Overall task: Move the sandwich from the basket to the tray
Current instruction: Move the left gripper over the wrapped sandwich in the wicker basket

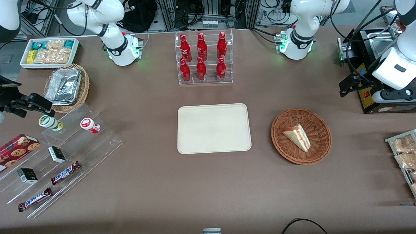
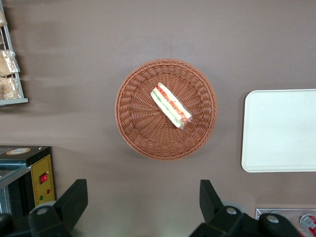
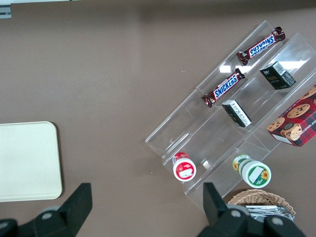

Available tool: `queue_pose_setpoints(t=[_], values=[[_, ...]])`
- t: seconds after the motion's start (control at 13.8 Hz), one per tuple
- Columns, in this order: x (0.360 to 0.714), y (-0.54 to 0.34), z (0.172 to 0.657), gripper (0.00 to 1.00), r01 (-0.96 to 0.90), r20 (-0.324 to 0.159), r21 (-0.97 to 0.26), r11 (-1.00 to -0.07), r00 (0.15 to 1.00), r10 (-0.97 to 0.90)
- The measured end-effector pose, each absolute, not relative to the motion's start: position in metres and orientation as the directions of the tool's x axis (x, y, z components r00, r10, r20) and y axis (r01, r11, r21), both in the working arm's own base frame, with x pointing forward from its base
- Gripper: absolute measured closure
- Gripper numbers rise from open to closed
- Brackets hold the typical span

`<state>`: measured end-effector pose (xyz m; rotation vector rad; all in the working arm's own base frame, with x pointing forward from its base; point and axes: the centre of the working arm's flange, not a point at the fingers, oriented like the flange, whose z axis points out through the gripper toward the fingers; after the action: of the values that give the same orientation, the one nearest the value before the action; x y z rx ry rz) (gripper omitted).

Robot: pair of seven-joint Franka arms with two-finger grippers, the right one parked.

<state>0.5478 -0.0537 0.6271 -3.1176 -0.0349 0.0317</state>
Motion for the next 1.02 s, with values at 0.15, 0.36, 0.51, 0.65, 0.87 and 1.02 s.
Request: queue_pose_setpoints(t=[0.15,0.36,0.51,0.65,0.87,1.02], values=[[0.549,-0.046,0.627,0.0,0.032,-0.02,-0.023,-0.999,0.999,0.033],[0.553,-0.044,0.614,0.0,0.035,-0.049,-0.024,-0.999,0.998,0.036],[0.563,-0.044,0.589,0.0,0.037,-0.091,-0.026,-0.999,0.995,0.039],[0.579,-0.046,0.542,0.0,0.074,-0.112,-0.027,-0.997,0.991,0.077],[0.585,-0.067,0.471,0.0,0.224,-0.09,-0.034,-0.974,0.97,0.227],[0.579,-0.084,0.439,0.0,0.394,-0.062,-0.036,-0.918,0.916,0.395]])
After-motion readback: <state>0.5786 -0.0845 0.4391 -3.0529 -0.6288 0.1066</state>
